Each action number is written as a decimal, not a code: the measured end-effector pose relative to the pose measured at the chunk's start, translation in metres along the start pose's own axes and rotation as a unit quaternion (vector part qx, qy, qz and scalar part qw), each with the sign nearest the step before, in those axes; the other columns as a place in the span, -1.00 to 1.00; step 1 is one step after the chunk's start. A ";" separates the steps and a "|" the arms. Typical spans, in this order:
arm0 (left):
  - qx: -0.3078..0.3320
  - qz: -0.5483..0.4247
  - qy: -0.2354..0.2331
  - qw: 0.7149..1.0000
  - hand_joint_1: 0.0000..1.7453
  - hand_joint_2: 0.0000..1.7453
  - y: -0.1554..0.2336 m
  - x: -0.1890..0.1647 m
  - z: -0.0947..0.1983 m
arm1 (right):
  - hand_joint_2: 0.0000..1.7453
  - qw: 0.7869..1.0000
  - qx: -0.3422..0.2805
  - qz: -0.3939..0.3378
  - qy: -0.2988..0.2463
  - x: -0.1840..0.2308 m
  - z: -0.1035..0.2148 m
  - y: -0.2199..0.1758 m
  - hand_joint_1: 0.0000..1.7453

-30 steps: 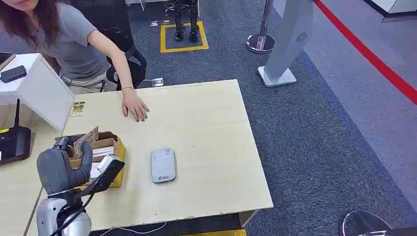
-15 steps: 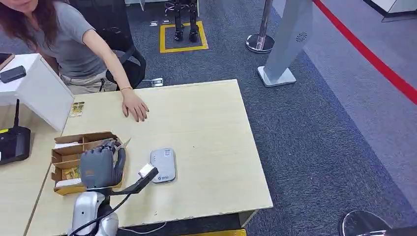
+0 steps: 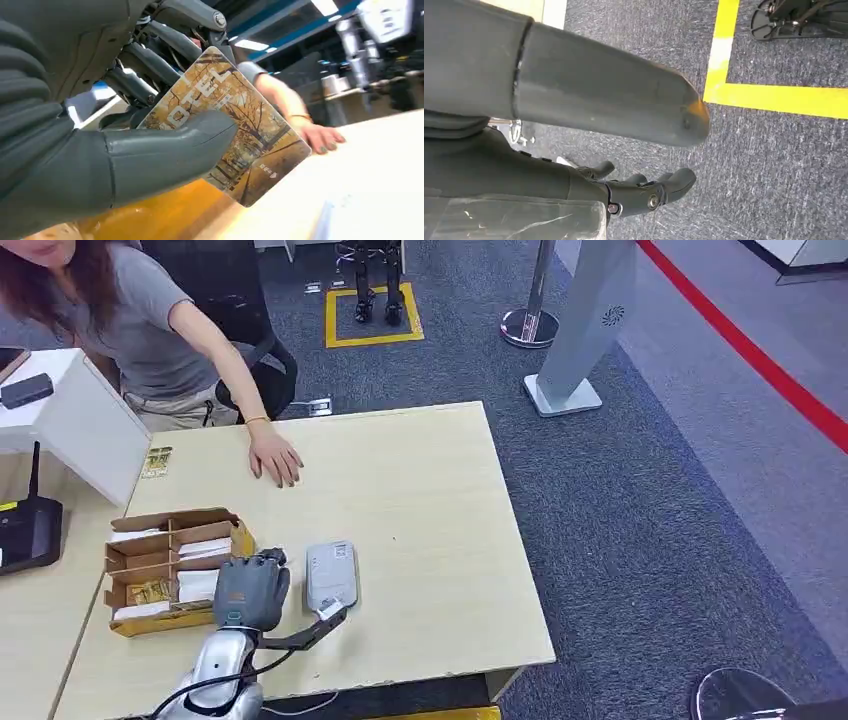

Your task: Pass the card to the sensor for recognition and then transmit it.

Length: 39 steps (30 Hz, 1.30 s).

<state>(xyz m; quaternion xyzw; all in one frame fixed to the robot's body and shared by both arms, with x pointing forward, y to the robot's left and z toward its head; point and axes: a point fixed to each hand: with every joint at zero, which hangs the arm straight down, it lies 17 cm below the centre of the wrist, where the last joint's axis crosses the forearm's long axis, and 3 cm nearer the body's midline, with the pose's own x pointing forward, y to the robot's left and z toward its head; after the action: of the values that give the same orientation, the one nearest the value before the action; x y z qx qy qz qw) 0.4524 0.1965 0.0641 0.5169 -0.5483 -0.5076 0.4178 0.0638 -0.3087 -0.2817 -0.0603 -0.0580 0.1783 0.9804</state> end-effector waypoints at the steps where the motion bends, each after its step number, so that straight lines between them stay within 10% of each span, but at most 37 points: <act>1: -0.001 -0.005 -0.001 1.000 1.00 1.00 -0.003 0.000 0.001 | -1.00 1.000 0.000 0.001 0.000 0.000 0.000 0.000 -1.00; 39: 0.059 -0.114 -0.071 0.989 1.00 1.00 0.004 0.033 0.009 | -1.00 1.000 0.002 0.012 -0.002 0.002 0.000 0.001 -1.00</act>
<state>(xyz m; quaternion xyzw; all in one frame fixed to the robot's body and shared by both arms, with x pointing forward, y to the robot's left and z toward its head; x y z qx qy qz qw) 0.4393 0.1652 0.0642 0.5624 -0.5429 -0.5539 0.2866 0.0652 -0.3074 -0.2814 -0.0582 -0.0589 0.1904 0.9782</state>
